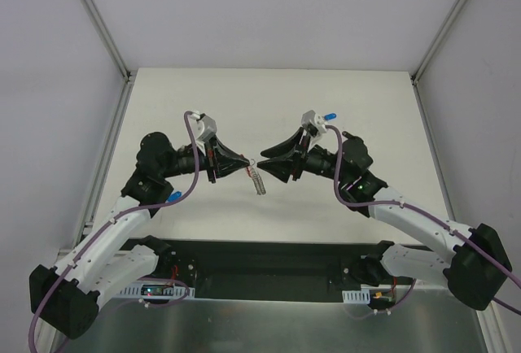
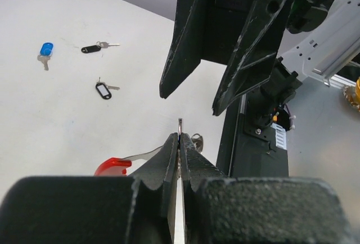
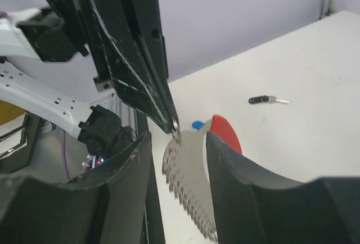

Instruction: Put the keys on the keyring

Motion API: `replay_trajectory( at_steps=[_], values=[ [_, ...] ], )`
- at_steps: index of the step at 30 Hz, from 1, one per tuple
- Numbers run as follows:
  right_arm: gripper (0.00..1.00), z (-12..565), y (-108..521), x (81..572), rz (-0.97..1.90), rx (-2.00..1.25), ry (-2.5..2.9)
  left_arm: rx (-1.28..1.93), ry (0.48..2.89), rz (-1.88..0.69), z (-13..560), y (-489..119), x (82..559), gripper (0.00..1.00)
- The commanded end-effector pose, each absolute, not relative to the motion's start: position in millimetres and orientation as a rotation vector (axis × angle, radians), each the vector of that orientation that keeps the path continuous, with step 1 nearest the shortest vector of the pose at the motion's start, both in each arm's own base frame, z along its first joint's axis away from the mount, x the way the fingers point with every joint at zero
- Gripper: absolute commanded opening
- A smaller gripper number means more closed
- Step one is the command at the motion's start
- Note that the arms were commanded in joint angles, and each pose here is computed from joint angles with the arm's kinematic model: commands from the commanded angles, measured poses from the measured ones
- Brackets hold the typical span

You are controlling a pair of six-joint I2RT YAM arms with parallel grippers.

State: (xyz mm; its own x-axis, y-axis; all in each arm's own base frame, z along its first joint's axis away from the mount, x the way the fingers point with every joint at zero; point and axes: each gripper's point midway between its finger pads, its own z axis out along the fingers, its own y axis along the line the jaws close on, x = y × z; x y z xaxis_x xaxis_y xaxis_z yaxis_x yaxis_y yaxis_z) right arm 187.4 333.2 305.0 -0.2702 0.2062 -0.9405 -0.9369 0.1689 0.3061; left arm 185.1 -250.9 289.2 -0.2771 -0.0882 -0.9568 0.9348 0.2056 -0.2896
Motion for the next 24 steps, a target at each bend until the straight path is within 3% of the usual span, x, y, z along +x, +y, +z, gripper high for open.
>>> replay_trajectory(
  at_steps=[1,13,15,24],
  values=[
    [0.50,312.5,324.7,193.9,1.268,-0.786,1.377,0.889,1.514,-1.124,297.7,-237.8,187.5,0.00],
    [0.89,296.5,297.2,212.0,1.049,-0.740,1.558,0.980,1.652,-1.033,268.5,-228.1,186.9,0.00],
    [0.99,288.9,288.2,218.5,0.991,-0.703,1.611,0.978,1.689,-1.014,260.6,-226.6,190.0,0.00],
    [0.96,275.0,267.5,222.8,0.863,-0.681,1.723,1.000,1.821,-0.950,233.4,-225.7,193.9,0.00]
  ],
)
